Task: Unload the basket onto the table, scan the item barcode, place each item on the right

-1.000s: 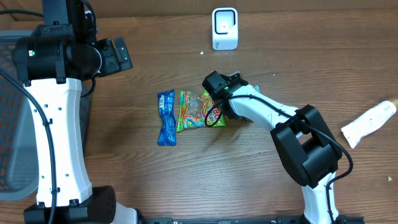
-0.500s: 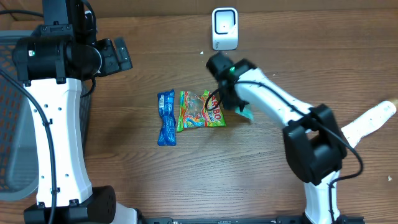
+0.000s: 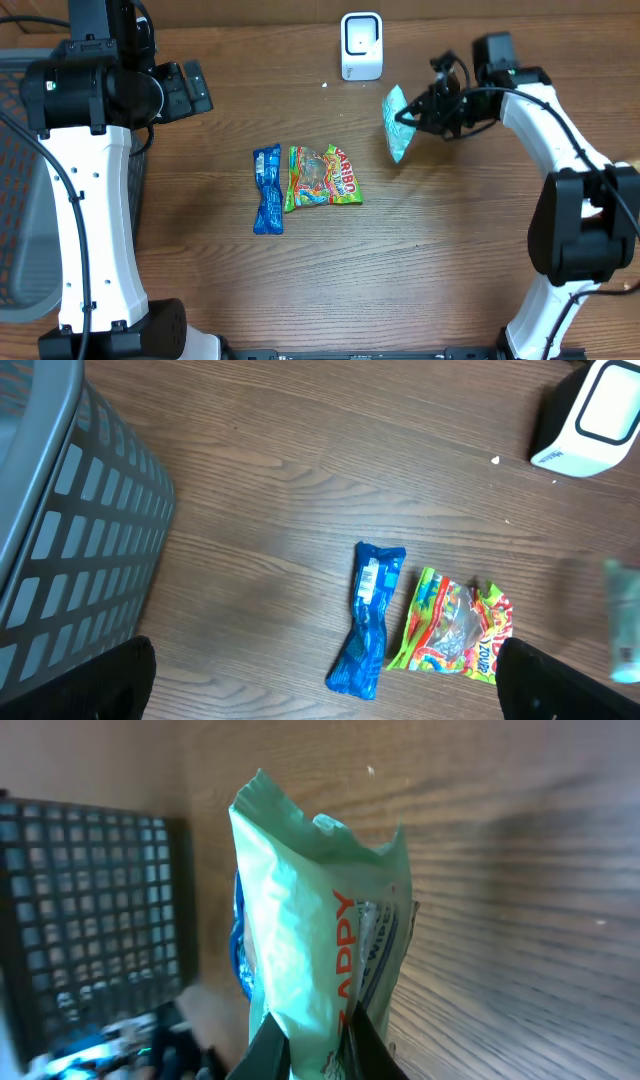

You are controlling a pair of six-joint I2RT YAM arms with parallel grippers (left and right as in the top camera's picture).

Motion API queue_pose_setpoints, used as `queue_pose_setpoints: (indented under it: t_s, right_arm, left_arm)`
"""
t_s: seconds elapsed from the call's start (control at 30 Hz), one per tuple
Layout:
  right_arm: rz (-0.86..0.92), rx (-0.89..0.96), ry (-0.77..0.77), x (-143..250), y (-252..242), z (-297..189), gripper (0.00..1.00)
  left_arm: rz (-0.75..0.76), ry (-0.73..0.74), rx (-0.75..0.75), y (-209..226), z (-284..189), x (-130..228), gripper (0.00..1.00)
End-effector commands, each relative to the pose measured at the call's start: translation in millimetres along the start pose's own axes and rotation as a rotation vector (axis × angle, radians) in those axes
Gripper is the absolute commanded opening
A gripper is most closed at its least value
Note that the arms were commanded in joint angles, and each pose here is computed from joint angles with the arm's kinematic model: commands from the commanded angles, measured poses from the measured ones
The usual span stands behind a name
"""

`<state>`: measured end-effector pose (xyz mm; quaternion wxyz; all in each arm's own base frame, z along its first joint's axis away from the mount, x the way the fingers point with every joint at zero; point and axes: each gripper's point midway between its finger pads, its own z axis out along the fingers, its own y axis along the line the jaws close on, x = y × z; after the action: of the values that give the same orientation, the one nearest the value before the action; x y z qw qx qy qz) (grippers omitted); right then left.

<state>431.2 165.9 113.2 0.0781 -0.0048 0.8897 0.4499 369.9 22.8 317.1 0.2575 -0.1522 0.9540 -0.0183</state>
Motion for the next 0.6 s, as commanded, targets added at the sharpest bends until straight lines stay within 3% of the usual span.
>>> queue_pose_setpoints:
  t_s: [0.0, 0.13, 0.23, 0.37, 0.47, 0.57]
  right_arm:
    - [0.066, -0.143, 0.075, 23.6, -11.1, 19.9, 0.04]
    - [0.095, -0.046, 0.059, 28.6, -42.4, 24.8, 0.07]
    - [0.124, 0.089, 0.046, 28.6, -65.6, 24.5, 0.17]
    - [0.138, 0.246, 0.037, 30.6, -92.0, 19.3, 0.45]
    - [0.144, 0.350, 0.030, 29.8, -106.9, 11.9, 0.56]
    - [0.145, 0.492, 0.015, 21.7, -116.8, -8.1, 0.57]
  left_arm:
    - [0.013, -0.026, -0.002, -0.2, -6.1, -4.7, 1.00]
    - [0.013, -0.026, -0.002, -0.2, -6.1, -4.7, 1.00]
    - [0.013, -0.026, -0.002, -0.2, -6.1, -4.7, 1.00]
    - [0.013, -0.026, -0.002, -0.2, -6.1, -4.6, 1.00]
    - [0.013, -0.026, -0.002, -0.2, -6.1, -4.6, 1.00]
    - [0.013, -0.026, -0.002, -0.2, -6.1, -4.7, 1.00]
